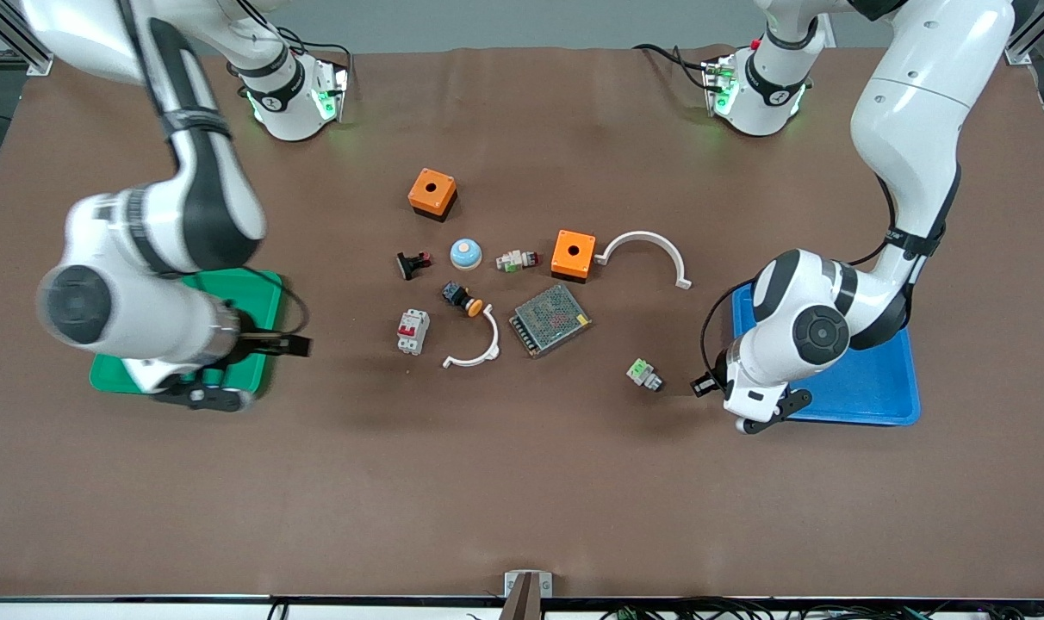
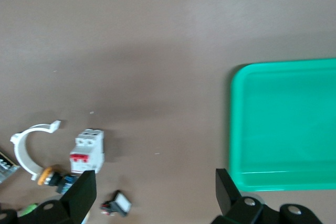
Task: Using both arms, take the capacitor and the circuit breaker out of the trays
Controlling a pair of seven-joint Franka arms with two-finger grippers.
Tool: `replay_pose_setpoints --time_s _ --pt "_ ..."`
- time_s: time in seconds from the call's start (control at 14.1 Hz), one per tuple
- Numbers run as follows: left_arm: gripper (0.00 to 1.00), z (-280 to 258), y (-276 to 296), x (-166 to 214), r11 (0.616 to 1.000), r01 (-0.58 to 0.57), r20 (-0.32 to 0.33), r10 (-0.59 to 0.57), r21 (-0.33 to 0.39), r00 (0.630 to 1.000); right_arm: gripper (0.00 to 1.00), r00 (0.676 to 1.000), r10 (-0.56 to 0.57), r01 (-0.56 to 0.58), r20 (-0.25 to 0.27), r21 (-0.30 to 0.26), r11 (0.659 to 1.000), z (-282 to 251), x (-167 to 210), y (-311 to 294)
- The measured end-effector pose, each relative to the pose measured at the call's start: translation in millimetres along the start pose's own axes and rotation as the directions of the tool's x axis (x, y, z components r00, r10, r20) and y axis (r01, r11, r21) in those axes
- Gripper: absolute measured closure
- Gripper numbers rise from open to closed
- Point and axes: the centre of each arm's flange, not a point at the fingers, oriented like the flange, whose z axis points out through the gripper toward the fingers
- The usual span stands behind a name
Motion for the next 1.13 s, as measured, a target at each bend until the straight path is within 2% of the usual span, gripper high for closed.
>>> replay_pose_setpoints --time_s 0.28,0.43,0.57,0.78,0.85,1.06,1.13 --pt "0.66 19 -3 -2 1.000 0.001 0.026 -0.001 0.015 1.000 0.00 0.999 -0.023 0.025 0.030 -0.061 0.998 -48 -5 54" --pt "0.66 26 -1 -5 1.000 -0.003 0.036 0.002 0.019 0.999 0.00 0.997 -0.039 0.042 0.060 -0.057 0.997 -64 -10 74" --pt "0.66 26 -1 -6 1.000 -0.004 0.036 0.004 0.020 0.999 0.00 0.999 -0.024 0.026 0.041 -0.047 0.999 -83 -8 99" --pt "0.42 24 2 -5 1.000 -0.006 0.031 0.006 0.012 1.000 0.00 1.000 -0.007 0.007 -0.006 -0.039 0.999 -105 -6 113" --pt "0.31 17 6 -4 1.000 -0.008 0.020 0.008 0.001 1.000 0.00 1.000 -0.005 0.005 -0.018 -0.038 0.999 -110 -6 115" --pt "0.02 -38 22 7 1.000 -0.014 -0.019 0.013 -0.019 1.000 0.00 0.999 0.002 -0.003 -0.035 -0.035 0.999 -120 -7 121" --pt "0.00 -63 27 10 1.000 -0.014 -0.023 0.014 -0.013 1.000 0.00 0.999 0.000 -0.002 -0.039 -0.034 0.999 -122 -8 121"
